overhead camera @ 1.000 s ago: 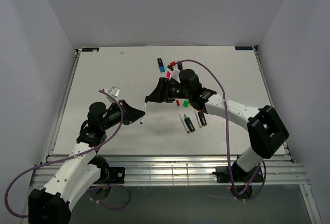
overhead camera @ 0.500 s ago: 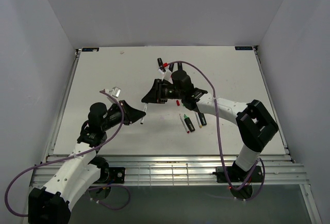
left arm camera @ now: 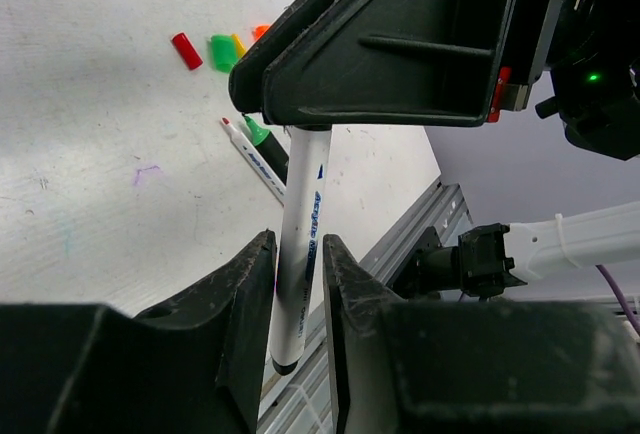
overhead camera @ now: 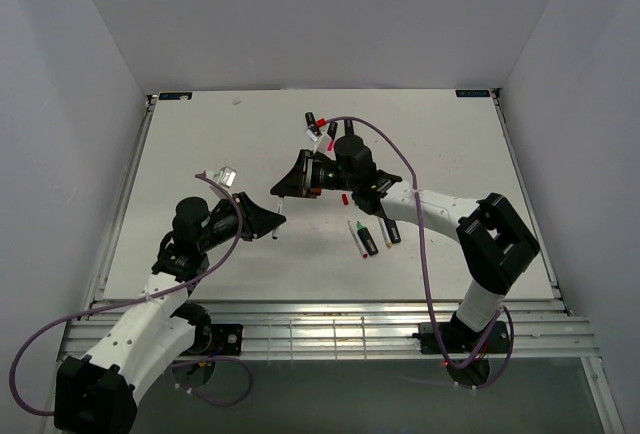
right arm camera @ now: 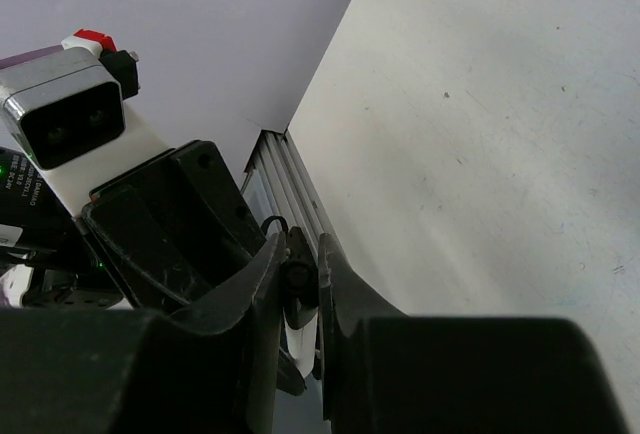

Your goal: Open the pen caps

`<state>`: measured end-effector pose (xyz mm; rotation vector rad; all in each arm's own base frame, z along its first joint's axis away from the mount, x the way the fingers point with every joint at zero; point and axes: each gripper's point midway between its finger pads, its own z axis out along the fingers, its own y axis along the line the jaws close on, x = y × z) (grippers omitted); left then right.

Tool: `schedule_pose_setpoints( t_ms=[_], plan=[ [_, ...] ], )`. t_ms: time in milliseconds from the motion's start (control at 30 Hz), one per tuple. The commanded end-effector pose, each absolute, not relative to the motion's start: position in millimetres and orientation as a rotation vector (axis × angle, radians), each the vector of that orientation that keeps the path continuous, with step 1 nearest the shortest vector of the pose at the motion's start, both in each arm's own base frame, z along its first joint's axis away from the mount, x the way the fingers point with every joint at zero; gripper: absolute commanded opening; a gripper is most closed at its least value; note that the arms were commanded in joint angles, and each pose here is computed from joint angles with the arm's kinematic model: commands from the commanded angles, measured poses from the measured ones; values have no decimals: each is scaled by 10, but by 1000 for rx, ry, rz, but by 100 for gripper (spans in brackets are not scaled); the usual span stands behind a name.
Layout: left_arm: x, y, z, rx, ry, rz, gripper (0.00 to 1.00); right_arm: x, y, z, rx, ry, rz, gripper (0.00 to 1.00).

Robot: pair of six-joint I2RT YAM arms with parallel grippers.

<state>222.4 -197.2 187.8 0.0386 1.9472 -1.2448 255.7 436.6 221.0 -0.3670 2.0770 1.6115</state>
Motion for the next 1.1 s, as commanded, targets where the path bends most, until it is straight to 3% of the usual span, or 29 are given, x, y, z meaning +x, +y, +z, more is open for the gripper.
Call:
schedule_pose_setpoints(
  t_ms=[0,33,100,200,500,767,800,833,967,1067],
  plan=[
    [2191,-2023,1908,69,1932,-1281,36,2546,4429,2322,-379,2013,1663,8],
    [2191,-2030,1900,70,1937,-1283,36,2539,4437,2325,-381,2013,1666,8],
    [2180,-2035,1889,79,1939,-1285,27,2552,4440,2317,-378,2015,1666,8],
    [2166,-2036,1877,79,1938,-1289,0,2570,4458,2310,-373,2018,1661,8],
    [2060,-2053,1770,77,1964,-1325,0,3037,4401,2405,-301,2003,1544,8],
    [1818,-2176,1592,100,2001,-1366,0,3930,4106,2833,-160,1962,1387,8],
    [1796,-2195,1583,100,2000,-1370,0,4028,4054,2541,-101,2099,1288,8],
    [1765,-2232,1560,99,2007,-1371,0,4147,4050,2768,-132,2063,1260,8],
    [1655,-2348,1473,60,2021,-1431,0,4339,3937,2572,-123,2177,1059,8],
    [1659,-2424,1414,30,2039,-1431,0,4234,3823,2370,-157,2238,998,8]
  ],
)
